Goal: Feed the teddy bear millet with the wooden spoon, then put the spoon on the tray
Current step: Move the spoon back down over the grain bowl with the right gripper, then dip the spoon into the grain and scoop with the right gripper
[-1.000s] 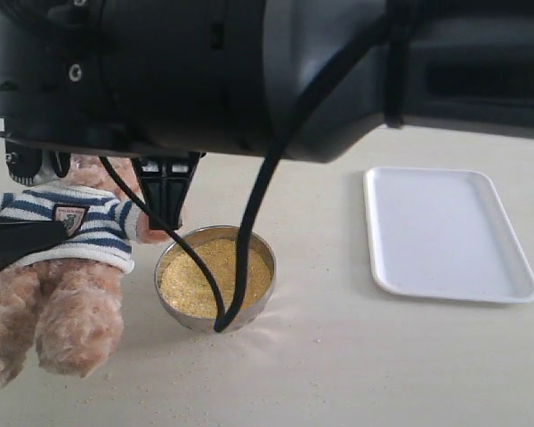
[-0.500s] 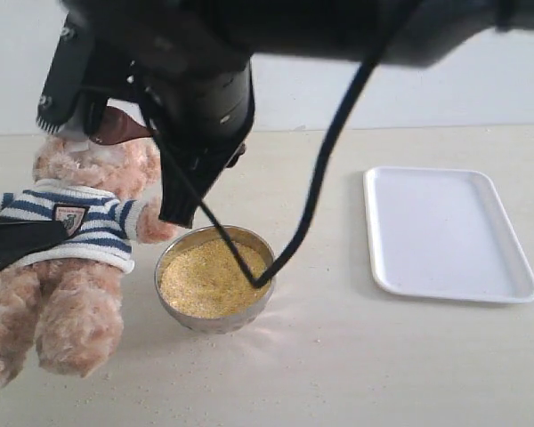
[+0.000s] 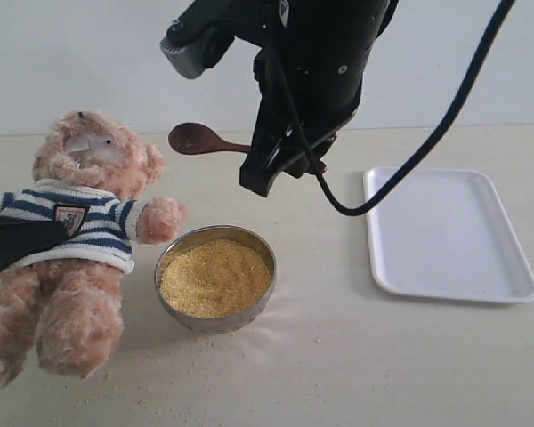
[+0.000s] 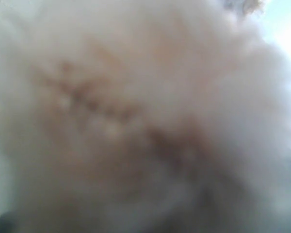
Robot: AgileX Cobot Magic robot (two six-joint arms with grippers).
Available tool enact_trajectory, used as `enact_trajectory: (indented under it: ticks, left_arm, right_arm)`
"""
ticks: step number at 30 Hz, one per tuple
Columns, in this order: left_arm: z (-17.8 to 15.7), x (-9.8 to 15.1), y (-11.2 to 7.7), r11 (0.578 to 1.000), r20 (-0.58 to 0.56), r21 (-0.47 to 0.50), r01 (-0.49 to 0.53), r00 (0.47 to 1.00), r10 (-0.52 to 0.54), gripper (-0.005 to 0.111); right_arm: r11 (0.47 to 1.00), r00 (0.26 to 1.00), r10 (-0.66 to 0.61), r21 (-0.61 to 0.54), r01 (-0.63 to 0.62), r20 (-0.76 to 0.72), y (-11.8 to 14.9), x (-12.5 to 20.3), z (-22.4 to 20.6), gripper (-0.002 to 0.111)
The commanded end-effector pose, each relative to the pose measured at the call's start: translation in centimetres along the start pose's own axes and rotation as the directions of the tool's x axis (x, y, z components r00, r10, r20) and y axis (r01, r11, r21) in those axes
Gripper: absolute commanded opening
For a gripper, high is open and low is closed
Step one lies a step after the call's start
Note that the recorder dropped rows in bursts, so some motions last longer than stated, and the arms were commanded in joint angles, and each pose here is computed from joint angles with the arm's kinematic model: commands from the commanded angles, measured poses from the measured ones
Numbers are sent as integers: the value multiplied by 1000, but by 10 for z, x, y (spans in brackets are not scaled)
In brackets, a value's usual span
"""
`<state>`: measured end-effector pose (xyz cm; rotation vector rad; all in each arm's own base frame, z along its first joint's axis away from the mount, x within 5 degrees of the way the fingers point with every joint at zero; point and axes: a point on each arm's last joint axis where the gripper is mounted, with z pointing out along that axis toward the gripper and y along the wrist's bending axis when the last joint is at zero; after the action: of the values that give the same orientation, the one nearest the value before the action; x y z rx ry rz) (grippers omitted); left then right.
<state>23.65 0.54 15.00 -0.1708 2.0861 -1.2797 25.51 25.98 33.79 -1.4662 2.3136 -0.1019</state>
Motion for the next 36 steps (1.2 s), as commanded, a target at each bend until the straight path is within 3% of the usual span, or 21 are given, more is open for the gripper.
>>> enact_trajectory:
  ticks: [1,9,23,26,29,36]
  left_arm:
    - [1,0,-5,999,12,41,-7,1000,6,5]
    - [1,0,-5,999,13,41,-13,1000,13,5]
    - [1,0,-5,999,12,41,-11,1000,10,5]
    - [1,0,-5,999,13,41,-22,1000,22,5]
    - [1,0,-5,999,13,41,-22,1000,22,5]
    - [1,0,-5,999,13,41,-22,1000,22,5]
  right_arm:
    - [998,998,-49,-31,47,-50,4,11,12,0]
    - [995,970,-97,-36,91,-225,15,29,58,0]
    - [998,951,-58,-3,60,-304,20,25,95,0]
    - [985,950,-117,86,148,-291,19,19,94,0]
    - [932,930,-227,211,293,-291,36,7,85,0]
    - [877,881,-340,229,423,-329,66,-1,78,0]
